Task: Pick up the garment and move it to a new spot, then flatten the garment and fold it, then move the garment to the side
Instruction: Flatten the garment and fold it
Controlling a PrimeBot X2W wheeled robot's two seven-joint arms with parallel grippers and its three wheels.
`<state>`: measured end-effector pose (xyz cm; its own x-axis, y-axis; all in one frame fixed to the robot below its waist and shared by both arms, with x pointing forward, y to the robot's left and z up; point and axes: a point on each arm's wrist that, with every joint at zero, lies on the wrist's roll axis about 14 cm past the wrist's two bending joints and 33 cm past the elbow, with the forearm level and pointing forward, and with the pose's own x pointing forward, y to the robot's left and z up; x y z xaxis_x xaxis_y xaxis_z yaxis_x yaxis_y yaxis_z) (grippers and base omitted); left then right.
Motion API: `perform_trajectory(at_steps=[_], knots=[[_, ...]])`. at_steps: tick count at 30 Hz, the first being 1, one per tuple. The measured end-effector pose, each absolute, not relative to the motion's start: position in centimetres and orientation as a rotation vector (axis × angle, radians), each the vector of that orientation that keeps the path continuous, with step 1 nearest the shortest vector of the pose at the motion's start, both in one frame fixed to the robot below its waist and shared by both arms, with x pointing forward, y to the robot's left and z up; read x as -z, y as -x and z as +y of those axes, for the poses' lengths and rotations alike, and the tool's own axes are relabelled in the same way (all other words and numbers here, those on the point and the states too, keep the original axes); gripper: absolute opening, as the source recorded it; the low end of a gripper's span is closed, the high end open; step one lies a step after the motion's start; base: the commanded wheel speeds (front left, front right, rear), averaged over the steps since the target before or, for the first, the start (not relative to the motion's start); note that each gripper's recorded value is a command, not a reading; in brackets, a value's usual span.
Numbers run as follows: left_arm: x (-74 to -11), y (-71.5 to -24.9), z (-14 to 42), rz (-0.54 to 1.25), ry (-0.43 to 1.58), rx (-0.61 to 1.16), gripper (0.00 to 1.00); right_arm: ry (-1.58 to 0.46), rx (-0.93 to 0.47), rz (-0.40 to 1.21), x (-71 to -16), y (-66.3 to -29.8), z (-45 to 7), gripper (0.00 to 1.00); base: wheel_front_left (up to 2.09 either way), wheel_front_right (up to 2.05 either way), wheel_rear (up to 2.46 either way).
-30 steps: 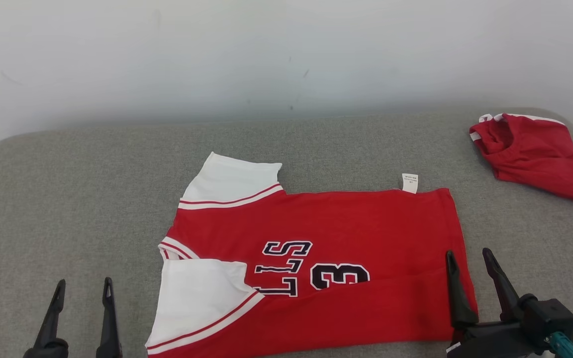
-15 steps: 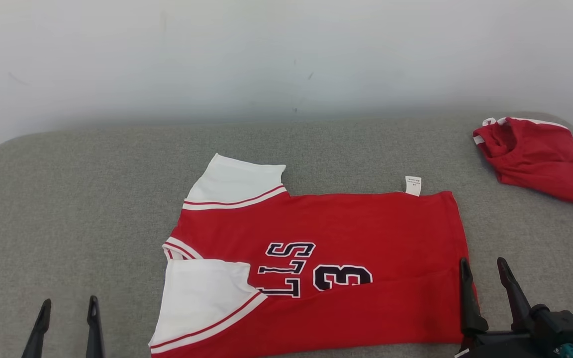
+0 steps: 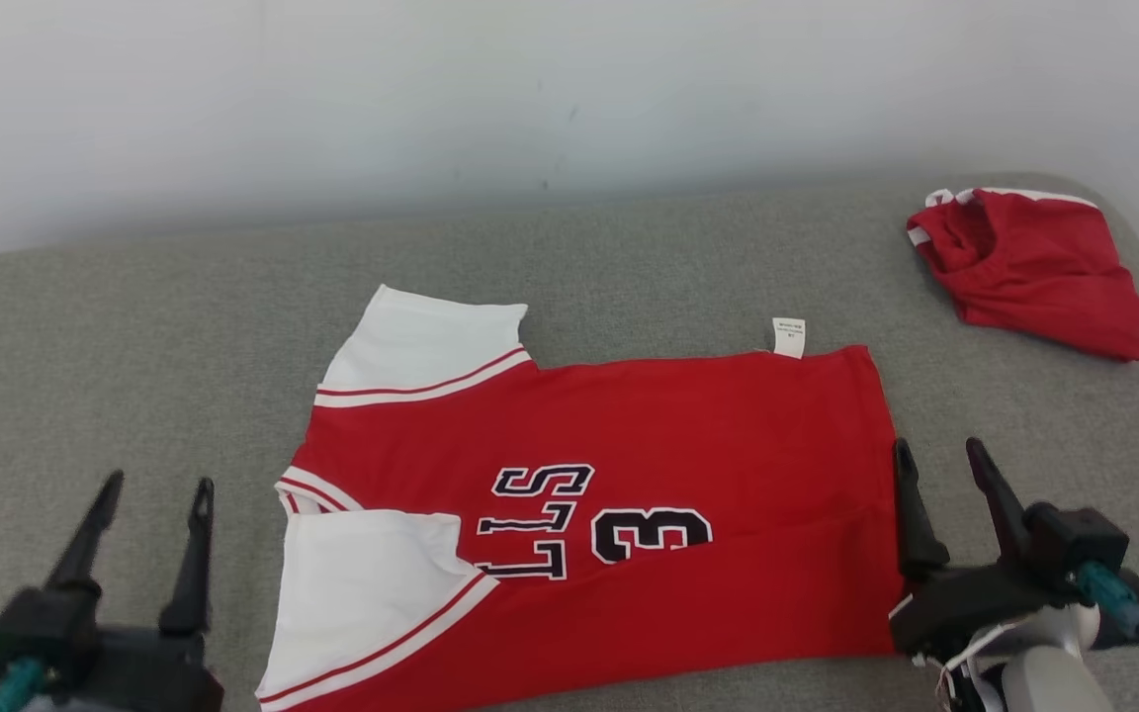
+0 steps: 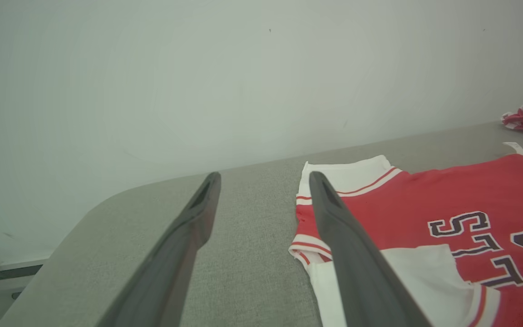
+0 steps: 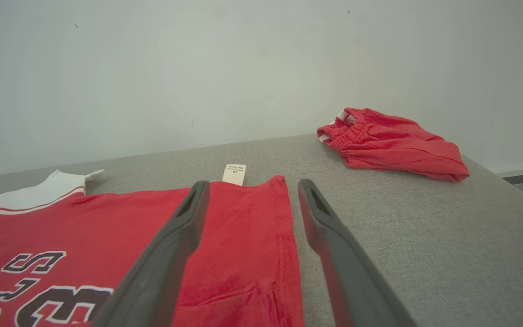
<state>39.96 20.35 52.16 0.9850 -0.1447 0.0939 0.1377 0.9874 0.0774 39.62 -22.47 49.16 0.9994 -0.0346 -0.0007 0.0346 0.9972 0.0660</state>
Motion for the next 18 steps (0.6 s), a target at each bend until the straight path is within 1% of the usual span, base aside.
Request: perform_trajectory(at_steps=[5, 10, 11, 18], knots=[[-54.5, -45.7, 19.5, -0.124, -0.101, 0.220, 1.00, -0.054, 0.048, 0.020, -49.7, -43.2, -23.5, 1.00, 0.00, 0.00, 0.00], [-55.5, -51.1, 18.0, -0.088, -0.108, 0.307, 1.00, -0.048, 0.051, 0.054, -49.4, -47.0, -23.7, 1.00, 0.00, 0.00, 0.00], [-55.3, -53.1, 17.5, -0.059, -0.085, 0.330, 1.00, -0.046, 0.056, 0.074, -48.9, -48.3, -23.9, 1.00, 0.00, 0.00, 0.00], [-50.6, -57.9, 15.6, 0.130, -0.102, 0.410, 1.00, -0.034, 0.073, 0.163, -46.2, -51.3, -24.6, 1.00, 0.00, 0.00, 0.00]])
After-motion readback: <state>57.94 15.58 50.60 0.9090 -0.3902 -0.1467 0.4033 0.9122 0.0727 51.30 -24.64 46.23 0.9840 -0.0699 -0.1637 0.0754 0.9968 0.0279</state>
